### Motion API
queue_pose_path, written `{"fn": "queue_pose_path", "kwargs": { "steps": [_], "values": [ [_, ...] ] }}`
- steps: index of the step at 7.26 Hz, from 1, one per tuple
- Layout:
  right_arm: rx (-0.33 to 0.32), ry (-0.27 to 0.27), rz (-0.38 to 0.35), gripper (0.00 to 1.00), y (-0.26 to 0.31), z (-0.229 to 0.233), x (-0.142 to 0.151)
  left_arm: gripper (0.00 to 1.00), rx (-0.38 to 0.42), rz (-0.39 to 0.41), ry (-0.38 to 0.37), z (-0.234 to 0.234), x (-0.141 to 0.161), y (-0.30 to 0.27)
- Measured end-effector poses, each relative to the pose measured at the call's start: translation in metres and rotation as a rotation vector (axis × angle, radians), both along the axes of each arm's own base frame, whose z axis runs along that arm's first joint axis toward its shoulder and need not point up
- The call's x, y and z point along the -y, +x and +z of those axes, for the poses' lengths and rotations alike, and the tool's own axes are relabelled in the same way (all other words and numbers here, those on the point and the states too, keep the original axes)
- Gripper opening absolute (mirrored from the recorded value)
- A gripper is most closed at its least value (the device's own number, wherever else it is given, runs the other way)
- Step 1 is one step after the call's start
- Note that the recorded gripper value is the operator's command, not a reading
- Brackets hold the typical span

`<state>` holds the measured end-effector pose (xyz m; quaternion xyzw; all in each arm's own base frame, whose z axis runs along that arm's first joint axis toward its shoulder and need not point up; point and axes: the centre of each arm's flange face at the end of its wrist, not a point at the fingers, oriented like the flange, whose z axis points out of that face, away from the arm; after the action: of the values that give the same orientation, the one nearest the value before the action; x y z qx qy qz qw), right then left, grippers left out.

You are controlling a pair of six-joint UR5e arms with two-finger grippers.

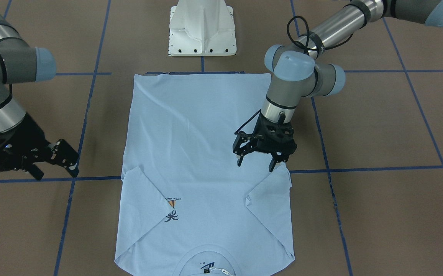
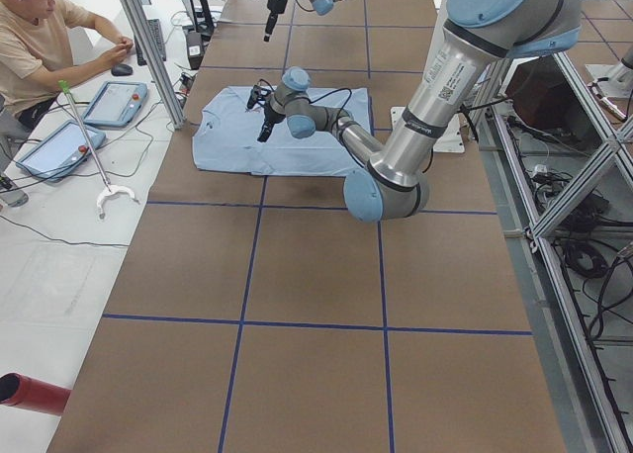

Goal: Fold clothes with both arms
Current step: 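Move both grippers down to the shirt hem corners nearest the robot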

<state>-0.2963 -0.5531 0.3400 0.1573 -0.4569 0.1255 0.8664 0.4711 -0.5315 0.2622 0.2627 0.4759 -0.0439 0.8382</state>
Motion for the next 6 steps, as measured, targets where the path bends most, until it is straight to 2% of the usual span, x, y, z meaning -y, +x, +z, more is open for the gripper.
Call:
{"fn": "queue_pose_path", "kwargs": {
  "steps": [2, 4, 5, 6],
  "values": [
    [0.059, -0.056, 0.081, 0.98, -0.059, -0.014, -0.102, 1.00, -0.082, -0.004, -0.038, 0.007, -0.052, -0.037],
    [0.110, -0.113, 0.131, 0.80, -0.102, -0.016, -0.216, 0.99, -0.149, 0.018, -0.115, 0.023, -0.128, -0.060],
    [0.134, -0.160, 0.151, 0.79, -0.114, -0.014, -0.265, 0.94, -0.166, 0.022, -0.162, 0.033, -0.168, -0.065],
    [0.143, -0.190, 0.172, 0.80, -0.125, -0.009, -0.306, 0.82, -0.178, 0.016, -0.223, 0.045, -0.207, -0.062]
  ]
}}
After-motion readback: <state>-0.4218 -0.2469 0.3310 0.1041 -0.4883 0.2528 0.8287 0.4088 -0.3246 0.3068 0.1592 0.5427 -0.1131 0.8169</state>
